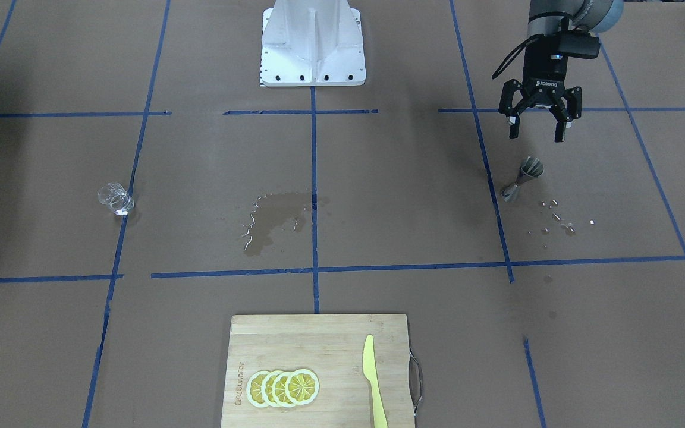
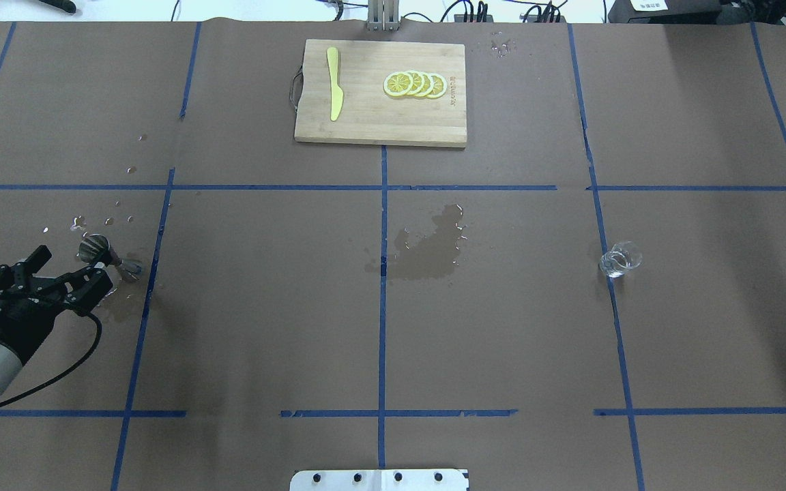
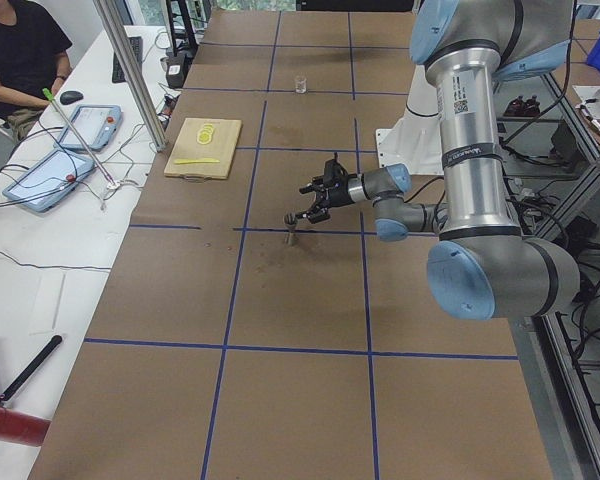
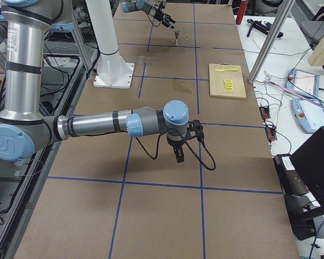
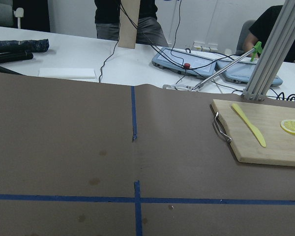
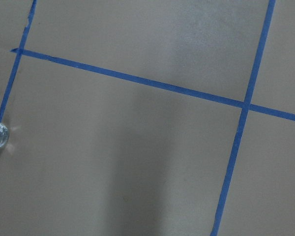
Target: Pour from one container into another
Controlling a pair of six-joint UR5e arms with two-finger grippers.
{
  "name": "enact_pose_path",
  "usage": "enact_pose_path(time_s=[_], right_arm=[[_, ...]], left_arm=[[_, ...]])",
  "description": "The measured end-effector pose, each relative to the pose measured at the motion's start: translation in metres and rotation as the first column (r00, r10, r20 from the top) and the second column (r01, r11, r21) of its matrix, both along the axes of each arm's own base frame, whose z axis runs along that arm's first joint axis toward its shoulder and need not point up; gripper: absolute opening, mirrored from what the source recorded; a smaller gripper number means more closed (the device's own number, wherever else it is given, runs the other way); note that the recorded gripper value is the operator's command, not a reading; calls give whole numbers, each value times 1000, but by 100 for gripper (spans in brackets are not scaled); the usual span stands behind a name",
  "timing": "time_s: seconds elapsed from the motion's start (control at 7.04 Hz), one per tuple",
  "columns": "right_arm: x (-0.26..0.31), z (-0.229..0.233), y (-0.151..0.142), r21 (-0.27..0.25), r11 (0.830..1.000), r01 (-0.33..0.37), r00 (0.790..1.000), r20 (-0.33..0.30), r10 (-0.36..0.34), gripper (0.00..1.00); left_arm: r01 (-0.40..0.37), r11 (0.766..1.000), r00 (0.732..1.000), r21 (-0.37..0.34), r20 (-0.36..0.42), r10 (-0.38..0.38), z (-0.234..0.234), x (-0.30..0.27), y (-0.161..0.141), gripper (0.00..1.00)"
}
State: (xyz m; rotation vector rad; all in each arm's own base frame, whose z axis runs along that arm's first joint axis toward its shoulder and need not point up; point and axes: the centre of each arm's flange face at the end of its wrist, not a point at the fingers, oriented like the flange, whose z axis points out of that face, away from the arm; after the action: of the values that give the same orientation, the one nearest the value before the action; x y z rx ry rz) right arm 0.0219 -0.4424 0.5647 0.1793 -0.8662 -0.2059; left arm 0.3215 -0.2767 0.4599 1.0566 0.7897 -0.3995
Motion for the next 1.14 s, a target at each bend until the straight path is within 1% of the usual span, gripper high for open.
enact_pose_path(time_s=[0.28,0.57,0.85,1.14], right_arm=[[0,0,0,-1,1000,0,1000,0,0,100],[0,1,0,-1,1000,0,1000,0,0,100],[0,0,0,1,1000,1,1000,0,-1,100],[0,0,0,0,1000,1,1000,0,-1,100]], left_arm=[[44,999,999,10,-5,-44,16,23,-1,99],[82,996,996,20,17,-82,32,30,-3,99],[100,995,995,28,27,-101,41,45,-6,99],[101,994,993,27,52,-103,57,67,-10,99]])
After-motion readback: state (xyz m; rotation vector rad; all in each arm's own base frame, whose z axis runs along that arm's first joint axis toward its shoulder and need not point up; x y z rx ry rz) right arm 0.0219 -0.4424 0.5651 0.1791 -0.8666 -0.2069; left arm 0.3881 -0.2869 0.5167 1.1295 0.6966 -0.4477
